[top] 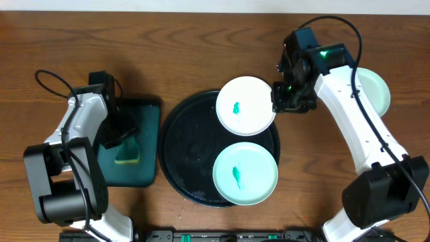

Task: Clean dirty plates on tray and stack at the side
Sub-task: 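Grip the rim of the lower pale-green plate with the right gripper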

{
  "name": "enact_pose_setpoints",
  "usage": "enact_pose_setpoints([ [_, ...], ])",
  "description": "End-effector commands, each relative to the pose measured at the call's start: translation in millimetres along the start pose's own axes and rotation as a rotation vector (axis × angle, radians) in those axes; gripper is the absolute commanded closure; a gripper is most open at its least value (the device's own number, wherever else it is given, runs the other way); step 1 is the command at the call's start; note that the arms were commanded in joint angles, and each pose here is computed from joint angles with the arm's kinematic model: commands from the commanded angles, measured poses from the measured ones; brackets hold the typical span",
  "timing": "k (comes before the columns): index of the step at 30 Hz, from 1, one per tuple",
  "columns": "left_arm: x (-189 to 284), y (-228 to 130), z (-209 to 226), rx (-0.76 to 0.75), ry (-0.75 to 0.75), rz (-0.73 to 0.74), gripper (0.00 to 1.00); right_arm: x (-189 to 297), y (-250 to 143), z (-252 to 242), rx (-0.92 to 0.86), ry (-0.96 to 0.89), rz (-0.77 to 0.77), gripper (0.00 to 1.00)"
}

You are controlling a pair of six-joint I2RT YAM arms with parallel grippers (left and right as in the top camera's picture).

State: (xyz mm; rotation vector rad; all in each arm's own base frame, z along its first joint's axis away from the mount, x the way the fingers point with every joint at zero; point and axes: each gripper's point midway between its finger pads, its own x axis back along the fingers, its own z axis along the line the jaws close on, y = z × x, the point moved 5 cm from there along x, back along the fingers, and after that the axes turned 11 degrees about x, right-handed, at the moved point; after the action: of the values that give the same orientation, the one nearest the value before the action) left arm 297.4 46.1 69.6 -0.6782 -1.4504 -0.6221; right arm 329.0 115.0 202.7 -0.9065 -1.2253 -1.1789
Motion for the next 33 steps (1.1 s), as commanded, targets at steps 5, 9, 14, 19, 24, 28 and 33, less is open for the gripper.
enact_pose_setpoints([
  [5, -3.3, 2.9, -2.3, -0.001, 0.006, -0.002, 0.6, -3.2, -3.2, 19.3, -0.005, 0.019, 0.014, 0.66],
  [9, -14.2, 2.4, -2.0, -0.001, 0.022, 0.026, 0.6, -4.1, -7.4, 25.2, 0.006, 0.018, 0.032, 0.64],
  [14, -34.6, -1.0, 0.4, 0.001, 0.059, 0.087, 0.81, -4.8, -9.9, 30.5, 0.015, 0.018, 0.041, 0.65],
  [19, -24.8, 1.4, -1.5, 0.001, 0.043, 0.062, 0.93, -4.8, -10.2, 30.9, 0.017, 0.018, 0.043, 0.67],
  [24, 2.9, 4.0, -3.4, 0.003, -0.001, -0.01, 0.93, -5.0, -10.9, 31.2, 0.019, 0.014, 0.045, 0.69],
  [28, 34.5, 1.3, -2.2, 0.014, -0.048, -0.084, 0.93, -4.5, -18.1, 26.2, 0.013, -0.024, 0.08, 0.59],
  [33, 65.3, -4.6, 1.1, 0.011, -0.096, -0.156, 0.93, -11.4, -35.2, 15.9, -0.021, -0.091, 0.164, 0.57],
])
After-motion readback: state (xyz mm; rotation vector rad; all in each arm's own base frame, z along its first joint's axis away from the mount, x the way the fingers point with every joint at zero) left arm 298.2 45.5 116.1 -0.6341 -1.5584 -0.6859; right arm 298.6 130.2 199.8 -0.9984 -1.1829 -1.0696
